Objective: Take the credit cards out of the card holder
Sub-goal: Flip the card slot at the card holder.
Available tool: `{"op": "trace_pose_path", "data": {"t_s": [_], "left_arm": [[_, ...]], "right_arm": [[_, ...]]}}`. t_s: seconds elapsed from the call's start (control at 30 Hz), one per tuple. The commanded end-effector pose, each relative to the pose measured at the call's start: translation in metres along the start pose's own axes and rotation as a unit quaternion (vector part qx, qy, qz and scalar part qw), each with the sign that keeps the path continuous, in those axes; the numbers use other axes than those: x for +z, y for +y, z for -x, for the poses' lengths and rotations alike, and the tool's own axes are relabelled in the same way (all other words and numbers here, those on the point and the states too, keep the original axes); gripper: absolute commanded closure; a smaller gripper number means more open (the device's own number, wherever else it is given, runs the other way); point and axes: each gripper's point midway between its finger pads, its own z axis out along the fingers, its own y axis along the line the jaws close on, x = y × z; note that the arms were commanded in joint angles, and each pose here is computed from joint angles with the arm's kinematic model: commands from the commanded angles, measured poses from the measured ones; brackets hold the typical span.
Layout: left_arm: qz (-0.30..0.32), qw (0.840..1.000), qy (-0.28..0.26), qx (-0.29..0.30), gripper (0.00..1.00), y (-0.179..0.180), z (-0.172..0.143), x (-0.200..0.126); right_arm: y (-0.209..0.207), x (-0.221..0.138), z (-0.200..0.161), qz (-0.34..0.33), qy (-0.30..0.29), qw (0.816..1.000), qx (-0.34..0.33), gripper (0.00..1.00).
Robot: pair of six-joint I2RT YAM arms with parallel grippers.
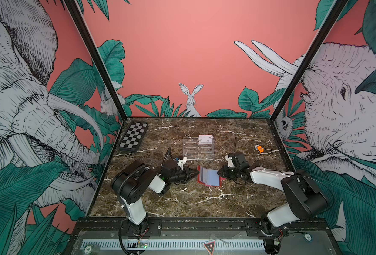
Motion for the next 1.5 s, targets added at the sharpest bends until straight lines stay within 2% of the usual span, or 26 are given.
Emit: {"op": "trace_pose_path", "data": {"t_s": [0.0, 0.3, 0.4, 0.7, 0.83, 0.93, 1.2, 1.23, 1.33, 1.43, 1.47], "left_arm": [[-0.021, 0.999, 0.006, 0.044, 1.0, -0.026, 0.002, 0.0], [-0.069, 0.994, 0.035, 0.083, 1.0, -0.065, -0.001, 0.029], [-0.065, 0.994, 0.041, 0.077, 1.0, -0.061, -0.002, 0.038], [-0.053, 0.995, 0.048, 0.07, 1.0, -0.048, -0.011, 0.031], [-0.022, 0.996, 0.054, 0.07, 1.0, -0.034, -0.018, 0.026], [0.027, 0.995, 0.061, 0.08, 1.0, -0.017, -0.023, 0.019], [0.122, 0.983, 0.071, 0.119, 1.0, 0.005, -0.025, 0.004], [0.135, 0.981, 0.072, 0.119, 0.98, 0.01, -0.025, 0.002], [0.155, 0.978, 0.069, 0.122, 0.76, 0.015, -0.024, -0.002], [0.177, 0.975, 0.055, 0.126, 0.64, 0.014, -0.02, -0.01], [0.185, 0.973, 0.048, 0.129, 0.63, 0.013, -0.017, -0.014]], "right_arm": [[-0.008, -0.003, -0.008, -0.021, 0.005, 1.0, 0.01, 0.74], [-0.008, 0.006, -0.017, -0.015, 0.017, 1.0, 0.017, 0.76], [-0.008, 0.005, -0.016, -0.017, 0.016, 1.0, 0.014, 0.76], [-0.009, 0.004, -0.017, -0.022, 0.023, 0.999, 0.005, 0.76], [-0.009, 0.005, -0.018, -0.024, 0.027, 0.999, 0.003, 0.76], [-0.009, 0.006, -0.017, -0.027, 0.03, 0.999, 0.0, 0.76], [-0.011, 0.003, -0.018, -0.038, 0.035, 0.999, -0.006, 0.77], [-0.011, 0.002, -0.018, -0.039, 0.034, 0.999, -0.006, 0.77], [-0.01, -0.002, -0.015, -0.042, 0.028, 0.999, -0.009, 0.77], [-0.009, -0.011, -0.011, -0.051, 0.019, 0.998, -0.018, 0.77], [-0.008, -0.015, -0.009, -0.053, 0.013, 0.998, -0.022, 0.77]]}}
